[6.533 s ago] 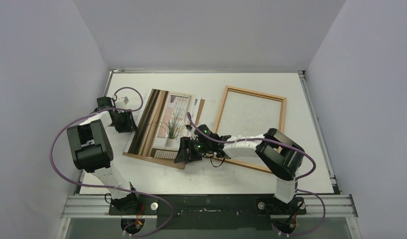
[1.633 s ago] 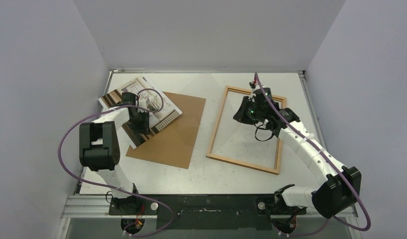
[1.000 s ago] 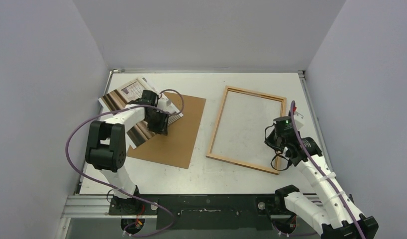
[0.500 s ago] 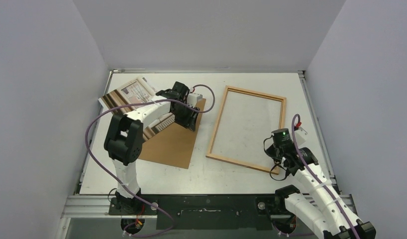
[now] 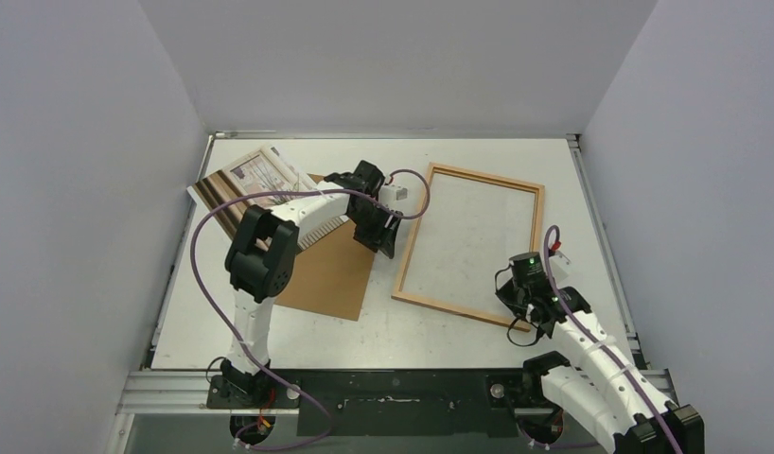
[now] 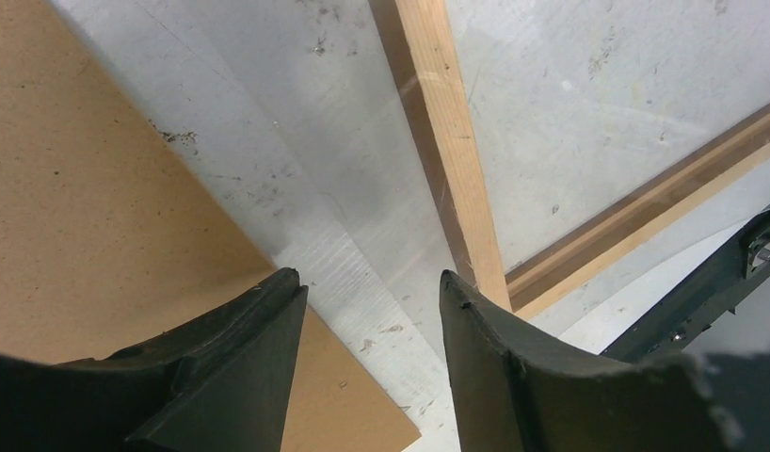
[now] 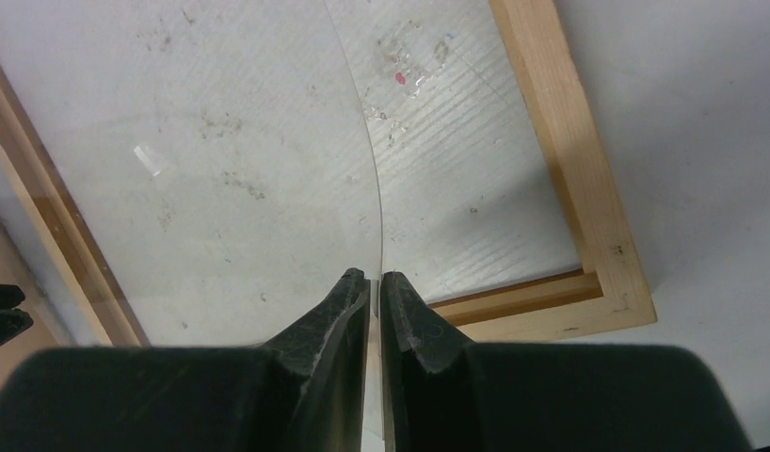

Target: Put the photo into the frame

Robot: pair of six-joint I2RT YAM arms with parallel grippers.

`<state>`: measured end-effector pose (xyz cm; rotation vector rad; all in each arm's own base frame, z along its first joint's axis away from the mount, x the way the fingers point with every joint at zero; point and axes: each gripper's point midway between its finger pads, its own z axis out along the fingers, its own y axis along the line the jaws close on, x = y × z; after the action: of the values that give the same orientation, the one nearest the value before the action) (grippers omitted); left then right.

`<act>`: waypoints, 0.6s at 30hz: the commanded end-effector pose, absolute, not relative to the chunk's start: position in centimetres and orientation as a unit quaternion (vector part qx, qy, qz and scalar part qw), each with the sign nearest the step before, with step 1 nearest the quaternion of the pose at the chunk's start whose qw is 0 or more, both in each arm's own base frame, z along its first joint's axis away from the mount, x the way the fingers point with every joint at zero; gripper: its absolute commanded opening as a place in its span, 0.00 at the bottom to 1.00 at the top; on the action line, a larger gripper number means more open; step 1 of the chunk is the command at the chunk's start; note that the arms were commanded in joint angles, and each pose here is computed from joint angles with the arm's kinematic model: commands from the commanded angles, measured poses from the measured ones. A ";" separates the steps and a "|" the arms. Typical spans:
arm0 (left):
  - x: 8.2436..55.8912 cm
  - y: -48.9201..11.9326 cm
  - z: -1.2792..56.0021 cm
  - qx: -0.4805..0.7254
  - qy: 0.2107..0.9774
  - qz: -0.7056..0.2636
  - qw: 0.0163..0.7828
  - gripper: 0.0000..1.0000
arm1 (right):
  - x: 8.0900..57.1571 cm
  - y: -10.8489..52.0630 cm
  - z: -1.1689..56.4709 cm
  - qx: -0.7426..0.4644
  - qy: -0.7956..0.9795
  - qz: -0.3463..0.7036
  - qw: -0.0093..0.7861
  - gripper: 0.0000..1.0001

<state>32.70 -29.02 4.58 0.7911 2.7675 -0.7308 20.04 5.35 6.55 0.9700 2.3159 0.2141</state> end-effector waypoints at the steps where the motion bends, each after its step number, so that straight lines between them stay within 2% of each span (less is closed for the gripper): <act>1: 33.6 -30.0 5.4 0.256 0.924 -0.267 0.092 0.53 | 21.4 6.7 6.4 0.353 0.875 0.113 0.312 0.10; 8: 33.7 -30.2 4.4 0.241 0.925 -0.282 0.078 0.51 | 21.3 7.1 5.7 0.345 0.878 0.120 0.308 0.12; 15: 33.8 -30.5 5.1 0.213 0.914 -0.339 0.066 0.47 | 21.5 8.2 4.3 0.320 0.892 0.134 0.291 0.18; 18: 34.1 -30.2 5.6 0.201 0.910 -0.357 0.066 0.39 | 21.7 8.6 3.7 0.306 0.898 0.136 0.284 0.22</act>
<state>32.84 -29.44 3.51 0.6526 2.8316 -0.9240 20.73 7.52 3.83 0.8969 2.4020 0.3043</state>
